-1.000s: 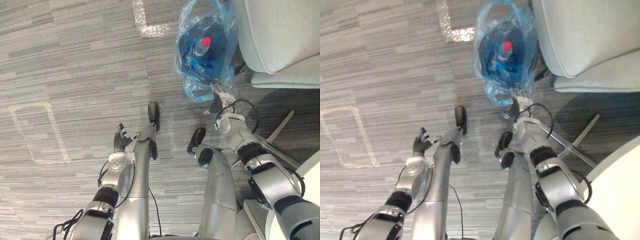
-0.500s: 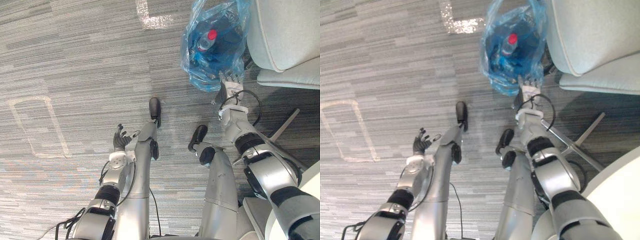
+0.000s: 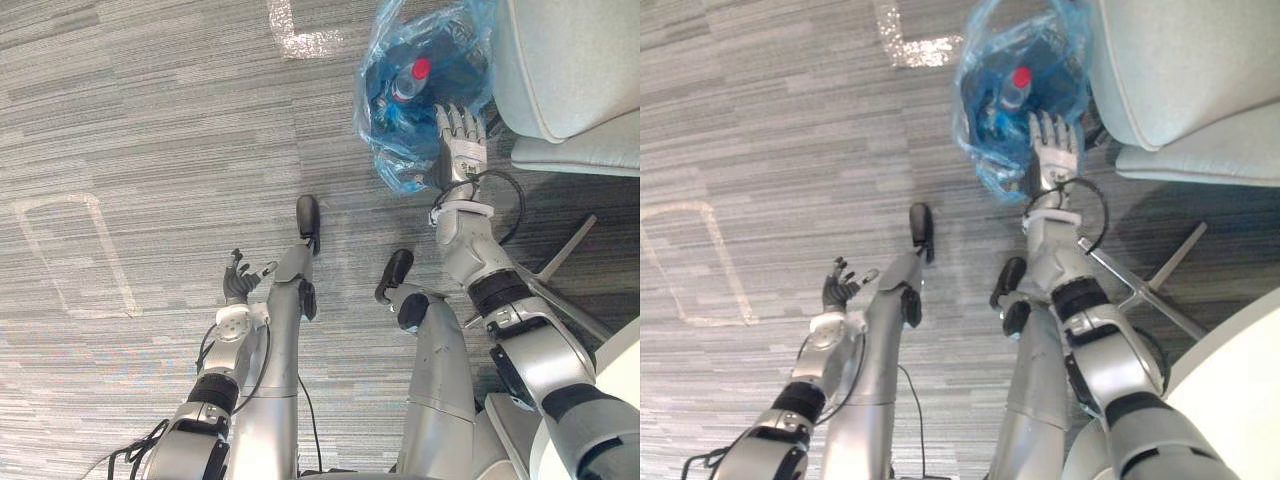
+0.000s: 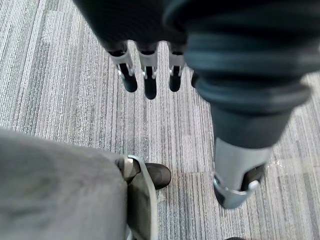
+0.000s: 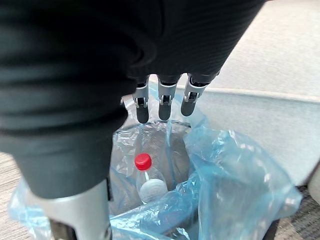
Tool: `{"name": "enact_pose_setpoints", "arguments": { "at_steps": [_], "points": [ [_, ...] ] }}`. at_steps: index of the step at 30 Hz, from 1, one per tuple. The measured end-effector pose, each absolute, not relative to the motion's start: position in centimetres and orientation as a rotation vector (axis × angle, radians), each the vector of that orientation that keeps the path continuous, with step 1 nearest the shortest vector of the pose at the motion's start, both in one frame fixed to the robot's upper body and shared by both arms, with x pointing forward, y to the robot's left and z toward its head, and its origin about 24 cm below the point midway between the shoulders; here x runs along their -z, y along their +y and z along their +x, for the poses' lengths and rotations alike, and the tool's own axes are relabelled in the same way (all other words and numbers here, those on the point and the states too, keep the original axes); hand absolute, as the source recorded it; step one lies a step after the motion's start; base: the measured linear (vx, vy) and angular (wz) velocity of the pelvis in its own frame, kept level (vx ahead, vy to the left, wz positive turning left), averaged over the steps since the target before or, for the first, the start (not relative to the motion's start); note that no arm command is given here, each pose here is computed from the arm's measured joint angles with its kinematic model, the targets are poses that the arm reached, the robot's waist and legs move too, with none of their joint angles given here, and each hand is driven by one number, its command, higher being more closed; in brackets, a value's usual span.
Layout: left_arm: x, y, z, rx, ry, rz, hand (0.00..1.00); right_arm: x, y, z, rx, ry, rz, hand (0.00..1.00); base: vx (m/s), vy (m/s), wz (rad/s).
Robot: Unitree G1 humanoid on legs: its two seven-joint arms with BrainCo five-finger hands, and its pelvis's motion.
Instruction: Gather rubbish on tea table into small bin, then transfer packed bag to large trash can.
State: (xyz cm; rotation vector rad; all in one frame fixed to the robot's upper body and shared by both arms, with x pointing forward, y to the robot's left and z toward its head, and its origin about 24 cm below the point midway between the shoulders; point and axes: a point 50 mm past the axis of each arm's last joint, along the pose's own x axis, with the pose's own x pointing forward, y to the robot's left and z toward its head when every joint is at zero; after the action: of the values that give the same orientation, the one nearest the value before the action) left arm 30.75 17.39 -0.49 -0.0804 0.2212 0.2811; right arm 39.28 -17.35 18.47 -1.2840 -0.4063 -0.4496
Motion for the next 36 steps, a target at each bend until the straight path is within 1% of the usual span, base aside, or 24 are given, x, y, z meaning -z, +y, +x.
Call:
{"name": "enact_pose_setpoints", "arguments": {
  "at_steps": [9, 15, 16, 23, 25, 27, 29, 33, 36],
  "points": [
    [0.4, 17.6, 30.8, -0.299, 0.213, -0.123, 0.00, -17.5, -16.5, 40.4, 0.404, -0.307, -1.293, 0.00, -0.02, 0.001, 0.01],
    [0.0, 17.3, 30.9, -0.299, 0.190, -0.157, 0.00, -18.2, -16.2, 41.1, 0.404, -0.274, -1.302, 0.00, -0.08, 0.003, 0.13],
    [0.0, 17.3, 30.9, -0.298, 0.191, -0.159, 0.00, -18.3, -16.3, 41.2, 0.408, -0.275, -1.302, 1.00, -0.09, 0.004, 0.15],
    [-0.2, 17.1, 31.0, -0.301, 0.170, -0.192, 0.00, -19.2, -15.9, 41.5, 0.401, -0.283, -1.312, 1.00, -0.08, 0.010, 0.07],
    [-0.6, 16.8, 31.6, -0.296, 0.169, -0.197, 0.00, -18.9, -15.4, 41.5, 0.379, -0.289, -1.314, 1.00, -0.09, 0.012, -0.01],
    [-1.0, 16.8, 32.7, -0.312, 0.198, -0.158, 0.00, -18.9, -14.6, 41.5, 0.355, -0.307, -1.283, 1.00, -0.09, 0.014, -0.01],
    [-1.1, 17.1, 32.7, -0.321, 0.198, -0.139, 0.00, -18.6, -13.8, 41.4, 0.335, -0.310, -1.254, 1.00, -0.10, 0.022, -0.05],
    [-1.0, 17.2, 32.4, -0.329, 0.193, -0.168, 0.00, -18.5, -14.1, 41.4, 0.338, -0.289, -1.209, 1.00, -0.09, 0.026, -0.01],
    [-2.2, 16.5, 32.6, -0.285, 0.132, -0.160, 0.00, -18.6, -14.4, 41.4, 0.357, -0.280, -1.164, 1.00, -0.08, 0.022, -0.01]
  ]
}}
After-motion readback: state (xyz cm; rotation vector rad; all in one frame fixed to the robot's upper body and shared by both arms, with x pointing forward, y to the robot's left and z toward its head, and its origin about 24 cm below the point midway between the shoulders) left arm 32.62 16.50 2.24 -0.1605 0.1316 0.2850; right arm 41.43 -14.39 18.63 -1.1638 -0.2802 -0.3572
